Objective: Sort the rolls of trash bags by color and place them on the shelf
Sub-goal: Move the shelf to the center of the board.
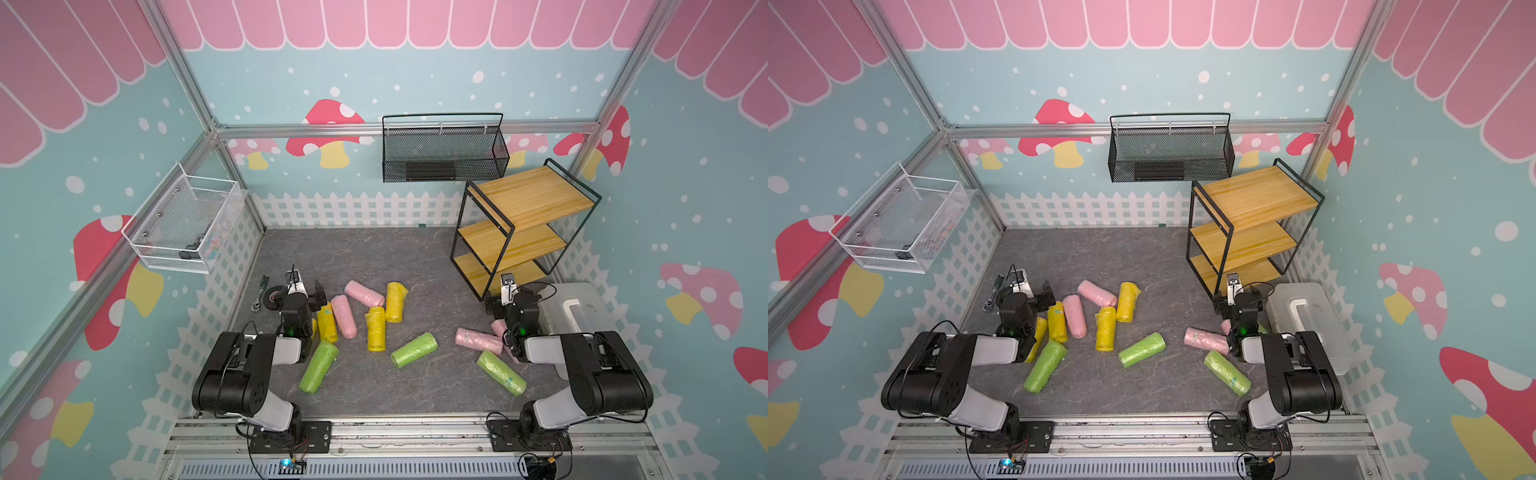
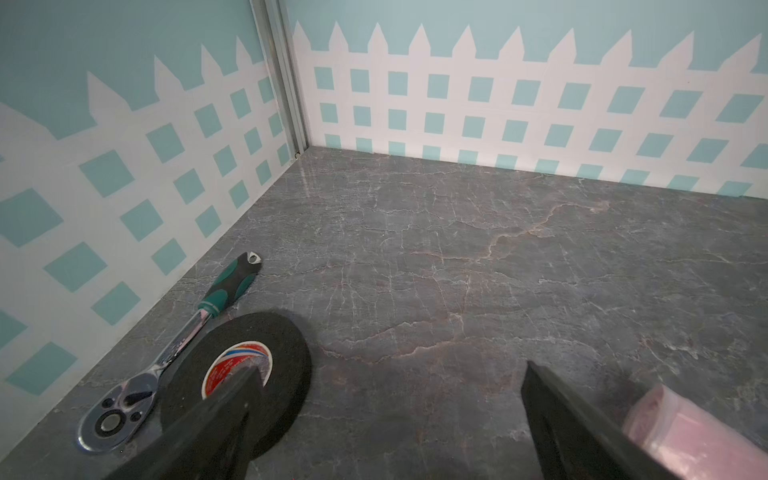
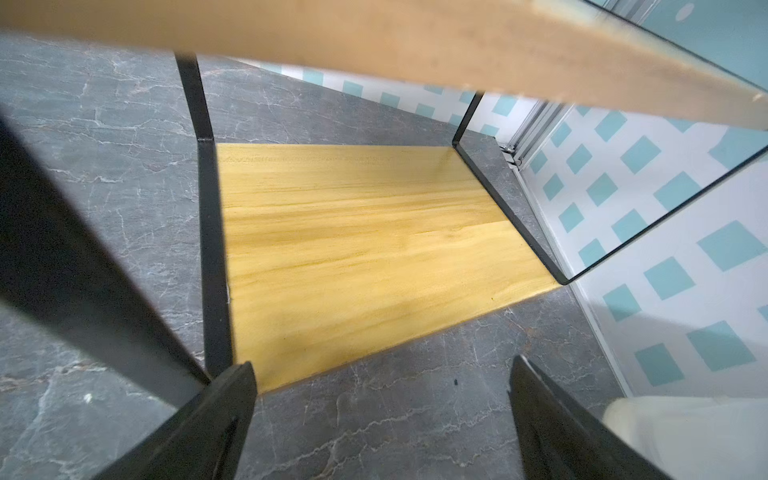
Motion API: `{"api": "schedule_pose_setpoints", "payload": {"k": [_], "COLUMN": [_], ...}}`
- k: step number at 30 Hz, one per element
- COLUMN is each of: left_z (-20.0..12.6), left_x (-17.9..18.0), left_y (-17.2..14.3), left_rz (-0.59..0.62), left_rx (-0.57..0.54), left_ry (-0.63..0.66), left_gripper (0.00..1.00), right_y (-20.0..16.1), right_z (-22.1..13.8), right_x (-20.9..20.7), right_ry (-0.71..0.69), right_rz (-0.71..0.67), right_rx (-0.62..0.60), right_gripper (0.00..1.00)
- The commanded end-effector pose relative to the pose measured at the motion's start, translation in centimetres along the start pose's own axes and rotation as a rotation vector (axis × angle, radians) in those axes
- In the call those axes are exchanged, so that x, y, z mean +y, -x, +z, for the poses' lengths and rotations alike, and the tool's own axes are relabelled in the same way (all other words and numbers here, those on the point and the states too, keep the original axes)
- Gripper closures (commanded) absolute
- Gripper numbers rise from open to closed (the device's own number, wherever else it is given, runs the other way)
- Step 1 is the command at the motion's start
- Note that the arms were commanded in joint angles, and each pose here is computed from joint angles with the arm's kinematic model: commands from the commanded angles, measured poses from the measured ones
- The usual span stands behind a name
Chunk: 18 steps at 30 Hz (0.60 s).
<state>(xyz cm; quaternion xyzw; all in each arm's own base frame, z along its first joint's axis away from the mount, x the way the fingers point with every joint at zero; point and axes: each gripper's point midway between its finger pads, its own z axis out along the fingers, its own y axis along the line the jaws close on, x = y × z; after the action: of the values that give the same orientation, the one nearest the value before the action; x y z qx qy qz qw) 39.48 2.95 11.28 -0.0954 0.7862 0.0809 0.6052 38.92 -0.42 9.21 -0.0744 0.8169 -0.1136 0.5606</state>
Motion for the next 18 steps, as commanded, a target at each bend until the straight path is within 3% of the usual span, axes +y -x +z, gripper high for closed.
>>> {"api": "schedule_pose_setpoints", "payload": {"k": [1,18], "left_z": [0.23,0.22], "left_x": [-0.06,0.10], "left_y": [0.48,0.55], "left_rz": [-0.008,-0.026], "left_rx": [-0.001,-0.006], "left_ry": [-0.006,-0.023], "left_gripper": [0.01,0.01], "right_y": [0.88,0.80], "right_z": [0.12,0.28], "right_x": [0.78,0.54], "right_ry": [0.043,0.048], "right_rz": [0.002,0.016], "right_rx": [-0.027,-0.021], "right_gripper": [0.01,0.01]}}
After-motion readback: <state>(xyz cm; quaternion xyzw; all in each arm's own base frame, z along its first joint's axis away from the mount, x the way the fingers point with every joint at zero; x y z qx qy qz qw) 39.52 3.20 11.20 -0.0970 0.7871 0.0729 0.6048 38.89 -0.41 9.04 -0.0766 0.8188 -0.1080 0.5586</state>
